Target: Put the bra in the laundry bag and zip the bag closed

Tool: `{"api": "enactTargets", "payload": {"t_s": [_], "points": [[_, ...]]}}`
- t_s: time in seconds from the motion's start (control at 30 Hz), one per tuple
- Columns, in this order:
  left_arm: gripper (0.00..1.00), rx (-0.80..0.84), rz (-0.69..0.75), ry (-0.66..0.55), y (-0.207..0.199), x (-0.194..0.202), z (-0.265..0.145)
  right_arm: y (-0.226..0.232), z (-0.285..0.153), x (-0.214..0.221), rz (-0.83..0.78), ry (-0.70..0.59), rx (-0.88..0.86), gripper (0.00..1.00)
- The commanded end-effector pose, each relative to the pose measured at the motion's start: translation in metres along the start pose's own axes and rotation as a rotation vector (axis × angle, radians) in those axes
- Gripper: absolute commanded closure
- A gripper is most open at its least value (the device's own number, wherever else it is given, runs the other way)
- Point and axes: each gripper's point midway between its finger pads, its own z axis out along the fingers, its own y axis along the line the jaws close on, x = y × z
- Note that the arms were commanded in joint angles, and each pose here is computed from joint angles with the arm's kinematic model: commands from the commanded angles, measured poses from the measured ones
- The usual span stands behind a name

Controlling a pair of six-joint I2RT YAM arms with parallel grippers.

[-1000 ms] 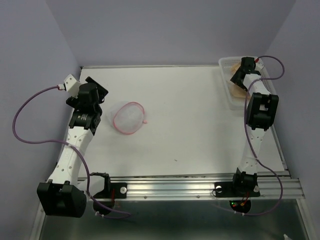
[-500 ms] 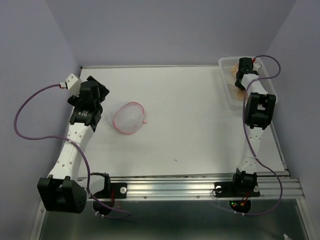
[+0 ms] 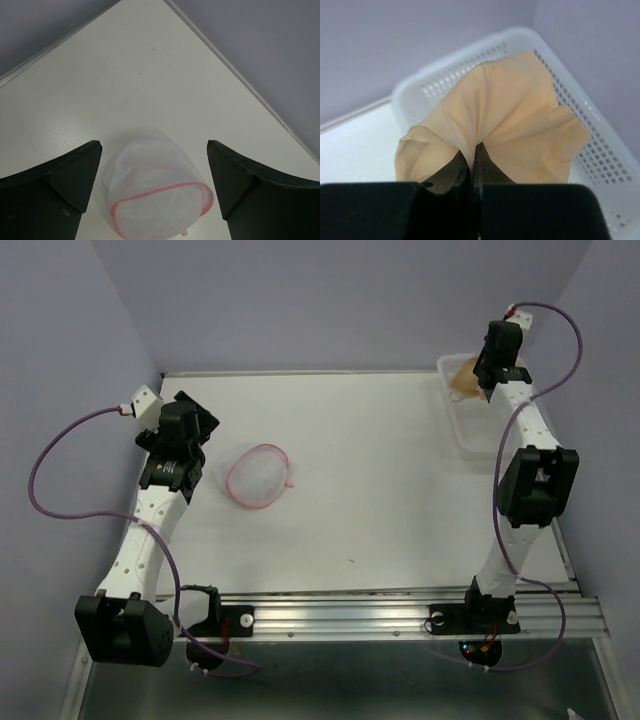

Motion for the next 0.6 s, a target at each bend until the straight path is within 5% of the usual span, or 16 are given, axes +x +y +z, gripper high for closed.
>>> {"api": "enactTargets", "payload": {"t_s": [0.0, 0.33, 0.57], "points": [[0.01, 0.035, -0.025, -0.059, -0.006, -0.02, -0.007, 0.083, -0.065, -0.061, -0.204, -0.228, -0.19, 0.99], [0.01, 0.097, -0.028, -0.038, -0.011, -0.015, -0.014, 0.229, -0.161, 0.004, -0.514, -0.293, -0.753, 0.96], [0.01, 0.115, -0.049, -0.007, -0.009, -0.003, -0.016, 0.239, -0.187, 0.1, -0.599, -0.214, -0.978, 0.86]]}}
